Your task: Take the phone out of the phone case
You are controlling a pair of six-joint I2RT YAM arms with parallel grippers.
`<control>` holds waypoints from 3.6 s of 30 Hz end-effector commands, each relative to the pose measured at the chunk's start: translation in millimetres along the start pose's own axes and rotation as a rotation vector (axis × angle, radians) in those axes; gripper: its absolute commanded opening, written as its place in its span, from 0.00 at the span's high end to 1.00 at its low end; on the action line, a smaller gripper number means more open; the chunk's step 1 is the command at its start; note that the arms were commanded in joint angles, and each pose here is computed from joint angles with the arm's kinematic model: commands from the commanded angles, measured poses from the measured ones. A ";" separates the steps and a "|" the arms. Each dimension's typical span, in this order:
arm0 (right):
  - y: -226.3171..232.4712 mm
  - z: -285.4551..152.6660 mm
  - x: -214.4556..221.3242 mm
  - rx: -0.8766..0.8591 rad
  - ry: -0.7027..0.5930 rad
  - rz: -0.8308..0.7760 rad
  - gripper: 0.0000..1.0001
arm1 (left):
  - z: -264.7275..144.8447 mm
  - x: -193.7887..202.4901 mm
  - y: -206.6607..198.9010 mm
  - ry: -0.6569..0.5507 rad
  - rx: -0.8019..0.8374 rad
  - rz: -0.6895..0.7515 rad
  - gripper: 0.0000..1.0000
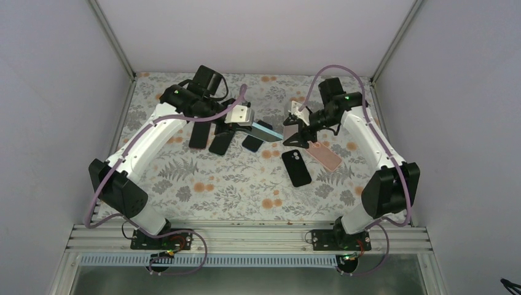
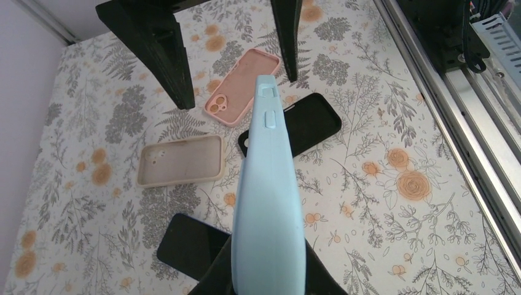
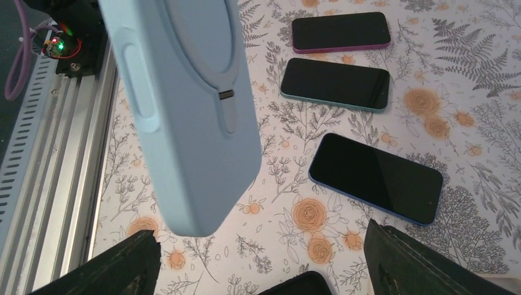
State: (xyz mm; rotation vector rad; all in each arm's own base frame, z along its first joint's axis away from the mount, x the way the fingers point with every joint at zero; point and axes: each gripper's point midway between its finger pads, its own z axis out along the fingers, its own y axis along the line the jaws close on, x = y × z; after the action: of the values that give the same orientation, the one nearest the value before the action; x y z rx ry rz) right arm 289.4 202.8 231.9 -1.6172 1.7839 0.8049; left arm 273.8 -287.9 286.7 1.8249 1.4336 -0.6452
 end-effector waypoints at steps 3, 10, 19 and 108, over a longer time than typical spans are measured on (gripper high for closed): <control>-11.4 2.3 -7.6 0.010 -0.063 0.015 0.18 | -12.5 -28.3 -10.8 -0.084 0.004 0.054 0.98; -25.9 -0.4 -8.2 0.050 -0.074 0.010 0.19 | -1.9 -24.2 -18.5 -0.051 0.041 0.046 0.98; -55.4 -12.1 -0.8 0.133 -0.035 0.012 0.21 | 13.2 -25.3 -33.9 -0.034 0.106 0.041 0.98; -209.2 -87.2 -27.6 0.557 -0.477 0.719 0.97 | 68.3 -83.5 141.0 -0.106 -0.973 0.050 0.00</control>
State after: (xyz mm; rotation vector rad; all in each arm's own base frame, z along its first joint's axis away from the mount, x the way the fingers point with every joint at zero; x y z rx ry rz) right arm 491.9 139.6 242.5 -0.4079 2.1305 0.8576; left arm 376.7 -406.8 338.5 1.1397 1.2929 0.0169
